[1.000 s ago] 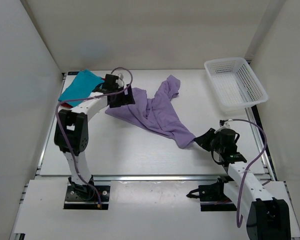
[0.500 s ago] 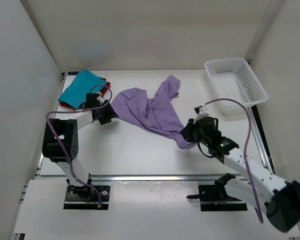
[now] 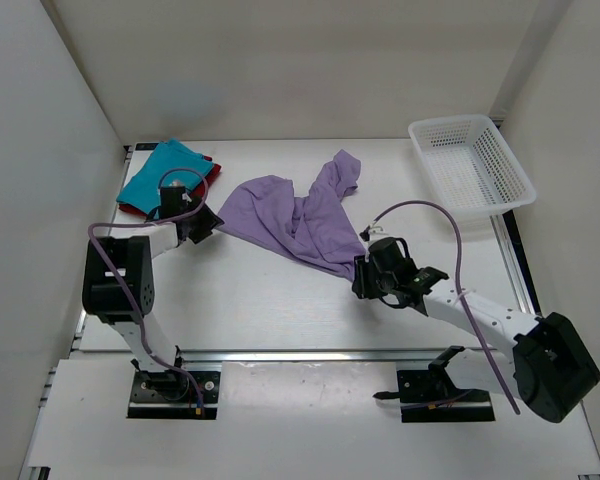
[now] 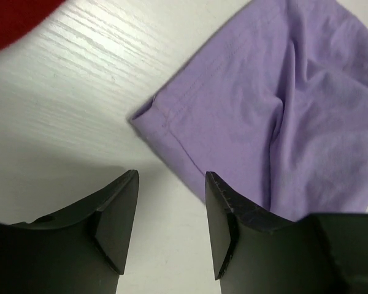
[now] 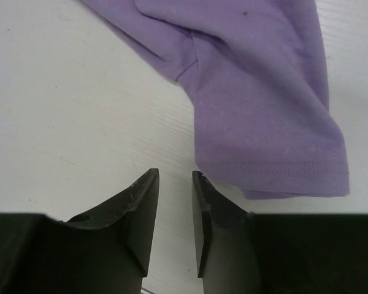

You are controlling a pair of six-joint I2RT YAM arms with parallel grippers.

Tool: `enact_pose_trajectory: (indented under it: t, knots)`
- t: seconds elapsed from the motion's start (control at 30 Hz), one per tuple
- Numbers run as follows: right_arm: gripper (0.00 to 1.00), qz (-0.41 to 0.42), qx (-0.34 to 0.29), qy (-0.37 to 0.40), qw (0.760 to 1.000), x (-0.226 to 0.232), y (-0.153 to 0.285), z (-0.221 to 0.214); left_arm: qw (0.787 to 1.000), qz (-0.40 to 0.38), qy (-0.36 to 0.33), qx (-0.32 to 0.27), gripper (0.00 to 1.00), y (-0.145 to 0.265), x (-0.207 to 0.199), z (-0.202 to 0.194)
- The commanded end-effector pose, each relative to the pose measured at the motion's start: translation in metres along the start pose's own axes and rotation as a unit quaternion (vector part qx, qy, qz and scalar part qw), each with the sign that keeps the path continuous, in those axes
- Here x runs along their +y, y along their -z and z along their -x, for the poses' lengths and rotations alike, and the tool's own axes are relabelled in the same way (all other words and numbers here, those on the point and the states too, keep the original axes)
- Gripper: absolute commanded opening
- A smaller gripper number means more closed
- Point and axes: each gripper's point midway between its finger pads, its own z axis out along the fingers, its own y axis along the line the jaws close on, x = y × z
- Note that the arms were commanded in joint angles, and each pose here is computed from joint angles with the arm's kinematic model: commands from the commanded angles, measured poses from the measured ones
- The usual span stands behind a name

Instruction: Fold and stack the t-shirts

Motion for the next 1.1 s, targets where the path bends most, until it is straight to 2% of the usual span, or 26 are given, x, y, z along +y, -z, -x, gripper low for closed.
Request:
enact_pose_trajectory:
  t: [0.0, 0.2, 0.37, 0.47, 0.63, 0.8, 0.9, 1.07]
  knots:
    - [0.27, 0.014, -0.04, 0.005, 0.999, 0.005, 0.004, 0.015, 0.999, 0.004, 0.022, -0.044, 0.58, -0.006, -0.008, 0.026]
    - [0.27, 0.046, -0.05, 0.001, 0.998, 0.013, 0.009, 0.018, 0.997, 0.057, 0.025, -0.046, 0.58, -0.024, 0.01, 0.027]
    - [0.27, 0.055, -0.052, 0.007, 0.997, 0.016, 0.01, 0.017, 0.995, 0.078, 0.045, -0.053, 0.53, -0.032, 0.021, 0.022]
    - [0.27, 0.061, -0.053, 0.003, 0.997, 0.017, 0.01, 0.015, 0.995, 0.063, 0.051, -0.057, 0.48, -0.038, 0.012, 0.022]
    - [0.31, 0.03, -0.053, -0.012, 0.998, 0.003, 0.01, 0.014, 0.995, 0.067, 0.043, -0.058, 0.3, -0.043, 0.007, 0.022]
    - [0.33, 0.009, -0.033, 0.008, 0.999, 0.002, 0.008, 0.005, 0.995, 0.059, 0.045, -0.071, 0.01, -0.037, 0.007, 0.027]
    - [0.33, -0.001, -0.001, 0.027, 1.0, 0.004, 0.001, -0.007, 0.995, 0.044, 0.033, -0.084, 0.0, -0.029, -0.005, 0.034]
    - [0.33, -0.041, 0.019, 0.054, 0.997, 0.002, -0.002, -0.012, 0.995, 0.009, 0.015, -0.099, 0.0, -0.016, -0.028, 0.036]
